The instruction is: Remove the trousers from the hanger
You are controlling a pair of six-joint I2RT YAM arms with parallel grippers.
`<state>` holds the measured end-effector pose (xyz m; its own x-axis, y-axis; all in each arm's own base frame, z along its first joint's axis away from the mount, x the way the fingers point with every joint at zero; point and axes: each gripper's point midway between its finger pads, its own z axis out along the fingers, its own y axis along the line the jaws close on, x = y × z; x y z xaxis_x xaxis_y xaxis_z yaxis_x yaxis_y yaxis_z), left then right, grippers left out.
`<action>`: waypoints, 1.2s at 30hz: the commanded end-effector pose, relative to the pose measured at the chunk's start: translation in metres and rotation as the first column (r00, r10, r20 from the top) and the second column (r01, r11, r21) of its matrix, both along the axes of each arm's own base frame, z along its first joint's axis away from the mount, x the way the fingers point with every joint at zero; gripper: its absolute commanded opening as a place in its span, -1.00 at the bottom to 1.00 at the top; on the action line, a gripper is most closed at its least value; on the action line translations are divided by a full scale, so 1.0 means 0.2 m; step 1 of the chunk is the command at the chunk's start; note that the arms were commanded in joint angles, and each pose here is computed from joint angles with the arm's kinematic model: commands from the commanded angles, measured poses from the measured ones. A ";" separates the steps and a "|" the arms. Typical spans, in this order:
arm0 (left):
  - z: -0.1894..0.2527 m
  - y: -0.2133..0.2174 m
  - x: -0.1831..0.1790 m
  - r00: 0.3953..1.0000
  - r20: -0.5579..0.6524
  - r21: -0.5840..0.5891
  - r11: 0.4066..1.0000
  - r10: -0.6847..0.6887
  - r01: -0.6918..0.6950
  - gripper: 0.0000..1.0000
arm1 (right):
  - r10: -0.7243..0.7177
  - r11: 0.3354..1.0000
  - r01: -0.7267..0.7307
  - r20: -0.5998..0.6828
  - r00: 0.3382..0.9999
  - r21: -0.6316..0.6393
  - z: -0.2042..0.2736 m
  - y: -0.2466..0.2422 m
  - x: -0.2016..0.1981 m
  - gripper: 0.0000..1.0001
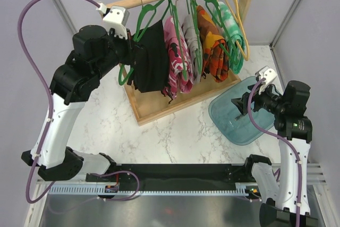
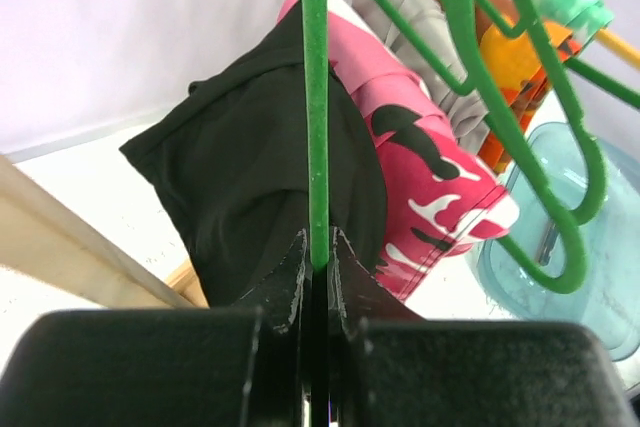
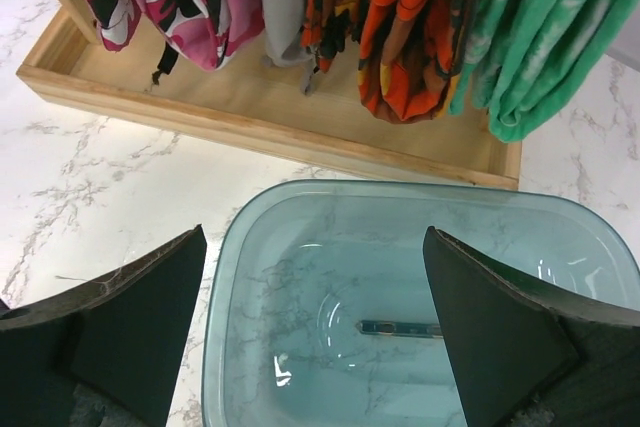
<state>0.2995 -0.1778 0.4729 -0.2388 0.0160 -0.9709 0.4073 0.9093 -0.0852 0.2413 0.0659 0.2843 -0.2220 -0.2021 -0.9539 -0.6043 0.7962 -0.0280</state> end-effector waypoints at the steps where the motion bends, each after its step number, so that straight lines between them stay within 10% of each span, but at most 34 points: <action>1: 0.40 0.08 -0.11 0.973 0.231 -0.123 0.992 0.013 0.016 -0.95 | 0.077 0.997 -0.078 0.038 0.996 0.021 0.08 0.06 -0.05 0.96; 21: 0.10 0.16 -0.66 0.968 0.151 -0.259 0.937 -0.199 0.233 -0.95 | 0.611 0.791 -0.608 0.081 0.787 -0.066 -0.17 0.40 -0.34 0.96; 36: -0.24 0.24 -0.82 0.968 0.098 -0.255 0.934 -0.231 0.249 -0.95 | 0.707 0.678 -0.629 0.104 0.700 -0.380 -0.16 1.01 -0.33 0.90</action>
<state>0.1383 -0.1255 0.3974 -0.2752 -0.1055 -0.9556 0.5843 0.7710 -0.2534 0.1439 0.2365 0.2112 0.2140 -0.5099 -0.8332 -0.9744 -0.0513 -0.2188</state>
